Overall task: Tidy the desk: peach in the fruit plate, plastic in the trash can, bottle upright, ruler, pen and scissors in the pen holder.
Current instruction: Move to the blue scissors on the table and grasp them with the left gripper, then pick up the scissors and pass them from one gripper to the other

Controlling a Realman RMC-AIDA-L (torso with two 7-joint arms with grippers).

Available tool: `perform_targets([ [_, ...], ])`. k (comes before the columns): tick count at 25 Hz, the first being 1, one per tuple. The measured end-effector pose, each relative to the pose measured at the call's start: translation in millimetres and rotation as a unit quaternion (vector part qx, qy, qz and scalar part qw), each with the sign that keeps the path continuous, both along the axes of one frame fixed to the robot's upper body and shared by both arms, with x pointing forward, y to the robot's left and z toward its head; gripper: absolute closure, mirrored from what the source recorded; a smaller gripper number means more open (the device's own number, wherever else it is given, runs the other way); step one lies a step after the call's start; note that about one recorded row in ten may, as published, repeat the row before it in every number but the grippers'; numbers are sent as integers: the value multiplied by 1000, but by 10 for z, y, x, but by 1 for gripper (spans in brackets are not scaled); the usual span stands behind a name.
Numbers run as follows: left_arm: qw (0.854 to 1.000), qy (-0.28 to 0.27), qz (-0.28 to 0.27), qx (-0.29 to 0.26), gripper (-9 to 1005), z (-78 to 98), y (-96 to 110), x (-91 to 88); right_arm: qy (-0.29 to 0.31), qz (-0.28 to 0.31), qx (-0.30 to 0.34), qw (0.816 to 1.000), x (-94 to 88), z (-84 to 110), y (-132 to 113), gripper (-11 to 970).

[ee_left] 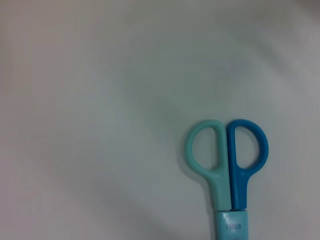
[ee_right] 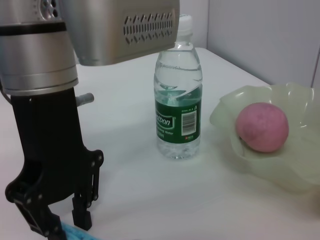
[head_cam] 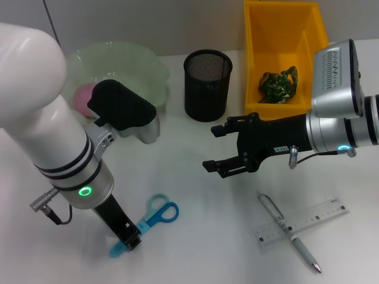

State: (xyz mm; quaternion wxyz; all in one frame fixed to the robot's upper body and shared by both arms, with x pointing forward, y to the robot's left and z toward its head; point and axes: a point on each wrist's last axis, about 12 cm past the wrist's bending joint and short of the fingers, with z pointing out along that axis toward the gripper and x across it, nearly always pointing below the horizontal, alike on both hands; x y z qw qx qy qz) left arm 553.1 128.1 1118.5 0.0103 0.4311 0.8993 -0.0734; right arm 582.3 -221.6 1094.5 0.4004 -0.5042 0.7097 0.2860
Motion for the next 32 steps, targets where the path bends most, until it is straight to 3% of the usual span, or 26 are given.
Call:
perform_targets([
  [10,1000,4,1,0,705,10,4,-8,0,1,0,1000,-1,1,1,142],
  [14,1000,4,5,-13,793,73,21,18,0,0,4,1000,0,6,2,143],
  [20,999,-3,9,-36,794,181,89,74,17,-30,25,999,32,43,-43,142],
  [24,998,-22,5,-62,793,268,172,106,62,-82,72,992,95,136,-108,143],
  [26,997,-29,1,-71,793,294,205,109,111,-124,118,979,152,263,-225,143],
  [32,991,-53,-26,-120,794,351,312,69,191,-159,178,952,204,524,-515,143],
])
